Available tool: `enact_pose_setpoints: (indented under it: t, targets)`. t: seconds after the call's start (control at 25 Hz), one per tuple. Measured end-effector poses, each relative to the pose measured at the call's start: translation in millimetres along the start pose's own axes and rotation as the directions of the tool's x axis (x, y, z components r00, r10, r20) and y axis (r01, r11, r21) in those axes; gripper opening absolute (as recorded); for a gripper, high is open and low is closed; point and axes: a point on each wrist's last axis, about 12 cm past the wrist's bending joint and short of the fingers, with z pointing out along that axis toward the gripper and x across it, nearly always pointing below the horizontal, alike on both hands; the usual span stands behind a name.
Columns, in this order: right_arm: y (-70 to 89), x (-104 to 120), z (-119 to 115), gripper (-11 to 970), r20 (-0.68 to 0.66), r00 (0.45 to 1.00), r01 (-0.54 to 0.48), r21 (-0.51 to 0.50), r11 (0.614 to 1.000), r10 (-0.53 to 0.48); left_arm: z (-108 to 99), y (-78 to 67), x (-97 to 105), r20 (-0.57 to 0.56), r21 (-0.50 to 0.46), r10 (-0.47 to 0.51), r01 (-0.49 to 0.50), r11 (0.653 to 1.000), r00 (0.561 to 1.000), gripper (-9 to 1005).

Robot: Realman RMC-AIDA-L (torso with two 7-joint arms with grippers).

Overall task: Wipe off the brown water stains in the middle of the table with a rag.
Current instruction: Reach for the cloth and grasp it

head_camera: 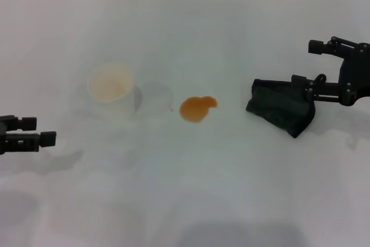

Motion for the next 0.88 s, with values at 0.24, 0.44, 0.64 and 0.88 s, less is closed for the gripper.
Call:
enact_pose_setpoints:
  t: [0.24, 0.44, 0.64, 0.88]
  targets:
    - [-0.4, -0.4, 1.0, 851, 0.001, 1.0, 0.001, 0.0, 1.0, -0.001, 8.7, 0.3, -48.5, -0.09, -0.005, 0.145, -0.146, 0.989, 0.985, 891]
    - [-0.8, 1.8, 1.9, 851, -0.002, 1.0, -0.009, 0.007, 1.0, 0.009, 20.0, -6.1, -86.0, -0.098, 0.02, 0.275, -0.275, 0.961, 0.956, 891]
    - [-0.2, 4.5, 2.2, 850, -0.006, 1.0, -0.021, 0.009, 1.0, 0.021, 31.0, -13.3, -105.8, -0.116, 0.056, 0.346, -0.342, 0.938, 0.931, 891]
    - [2.3, 6.5, 4.5, 850, -0.026, 0.999, -0.024, -0.013, 1.0, 0.024, 33.5, -15.6, -110.3, -0.134, 0.064, 0.357, -0.351, 0.934, 0.925, 890]
